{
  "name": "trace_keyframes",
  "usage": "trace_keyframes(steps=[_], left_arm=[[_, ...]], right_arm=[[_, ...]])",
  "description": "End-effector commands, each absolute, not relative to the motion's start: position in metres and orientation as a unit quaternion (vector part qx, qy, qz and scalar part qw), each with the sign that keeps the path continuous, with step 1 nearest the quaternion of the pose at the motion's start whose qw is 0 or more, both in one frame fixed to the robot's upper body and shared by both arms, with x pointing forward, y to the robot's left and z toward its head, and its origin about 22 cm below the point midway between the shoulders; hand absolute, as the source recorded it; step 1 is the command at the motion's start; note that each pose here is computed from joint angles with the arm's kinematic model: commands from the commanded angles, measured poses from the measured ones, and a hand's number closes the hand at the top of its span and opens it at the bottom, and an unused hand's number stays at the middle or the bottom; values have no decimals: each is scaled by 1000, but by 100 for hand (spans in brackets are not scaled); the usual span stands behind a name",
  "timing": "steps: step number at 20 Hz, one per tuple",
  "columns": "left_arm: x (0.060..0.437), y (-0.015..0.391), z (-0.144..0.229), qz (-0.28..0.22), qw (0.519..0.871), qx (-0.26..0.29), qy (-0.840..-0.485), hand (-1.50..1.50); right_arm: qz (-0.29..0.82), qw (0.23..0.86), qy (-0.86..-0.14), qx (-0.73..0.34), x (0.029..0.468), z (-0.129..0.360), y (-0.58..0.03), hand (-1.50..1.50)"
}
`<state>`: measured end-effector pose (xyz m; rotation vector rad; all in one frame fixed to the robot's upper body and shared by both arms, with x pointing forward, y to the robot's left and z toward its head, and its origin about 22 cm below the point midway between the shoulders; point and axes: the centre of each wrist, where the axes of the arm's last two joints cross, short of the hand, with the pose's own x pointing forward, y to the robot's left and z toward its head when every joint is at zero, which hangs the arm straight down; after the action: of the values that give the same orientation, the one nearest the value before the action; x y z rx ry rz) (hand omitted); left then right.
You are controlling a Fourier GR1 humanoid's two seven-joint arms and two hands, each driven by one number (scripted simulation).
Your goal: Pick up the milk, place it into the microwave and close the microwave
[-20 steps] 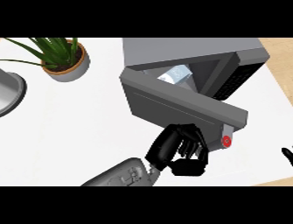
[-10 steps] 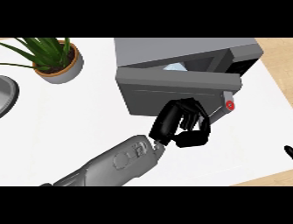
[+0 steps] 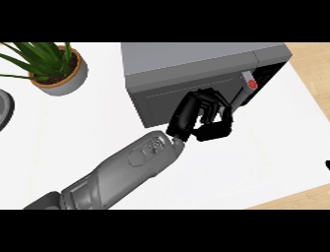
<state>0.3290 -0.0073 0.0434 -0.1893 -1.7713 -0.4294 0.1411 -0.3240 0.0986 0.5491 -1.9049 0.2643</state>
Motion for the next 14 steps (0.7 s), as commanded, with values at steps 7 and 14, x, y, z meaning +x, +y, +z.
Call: trace_keyframes(steps=[7,14], left_arm=[[351,-3,55,-136,613,-88,-773,150],[353,4,47,-93,645,-97,-752,150]], right_arm=[[108,530,-809,229,149,111,-326,-150],[111,518,-814,240,154,121,-327,-150]])
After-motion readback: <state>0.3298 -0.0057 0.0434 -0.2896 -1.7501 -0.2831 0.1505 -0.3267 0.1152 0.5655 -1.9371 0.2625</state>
